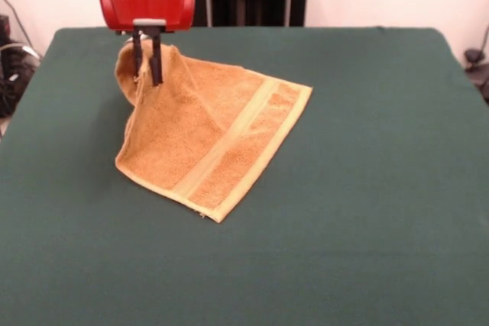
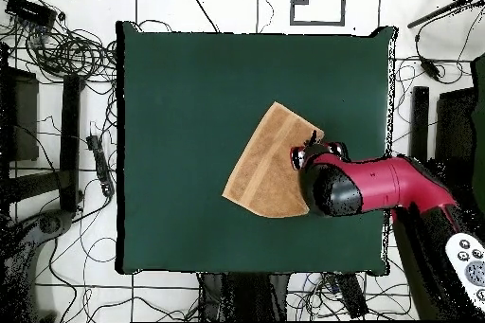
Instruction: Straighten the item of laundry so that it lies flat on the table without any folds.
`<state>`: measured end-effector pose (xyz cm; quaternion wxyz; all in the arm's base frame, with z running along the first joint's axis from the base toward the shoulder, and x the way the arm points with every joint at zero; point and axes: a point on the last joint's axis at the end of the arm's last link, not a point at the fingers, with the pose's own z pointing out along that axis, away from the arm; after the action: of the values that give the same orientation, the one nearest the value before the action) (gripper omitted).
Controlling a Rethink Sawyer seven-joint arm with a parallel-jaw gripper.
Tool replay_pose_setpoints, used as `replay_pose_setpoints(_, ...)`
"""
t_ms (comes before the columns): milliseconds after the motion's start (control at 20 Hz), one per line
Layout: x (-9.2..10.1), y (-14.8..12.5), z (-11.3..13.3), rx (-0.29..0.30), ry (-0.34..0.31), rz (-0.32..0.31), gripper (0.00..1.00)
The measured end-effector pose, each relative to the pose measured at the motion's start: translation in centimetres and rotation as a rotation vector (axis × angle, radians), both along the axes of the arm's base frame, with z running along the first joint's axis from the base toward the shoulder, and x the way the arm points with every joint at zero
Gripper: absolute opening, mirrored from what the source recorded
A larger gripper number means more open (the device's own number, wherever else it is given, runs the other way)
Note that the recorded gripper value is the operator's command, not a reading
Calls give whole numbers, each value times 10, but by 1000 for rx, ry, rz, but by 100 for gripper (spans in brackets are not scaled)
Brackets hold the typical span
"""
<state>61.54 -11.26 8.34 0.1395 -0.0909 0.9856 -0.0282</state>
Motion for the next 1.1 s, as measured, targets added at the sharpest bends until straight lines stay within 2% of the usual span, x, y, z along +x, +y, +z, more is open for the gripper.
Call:
replay_pose_setpoints(400,26,-1,14,-28,19,37,0)
replay_pose_setpoints(650,45,0,26,-52,15,94,0)
replay_pose_setpoints(850,70,0,39,-74,-13,165,0)
replay_pose_setpoints(1100,87,1,39,-76,-36,208,0)
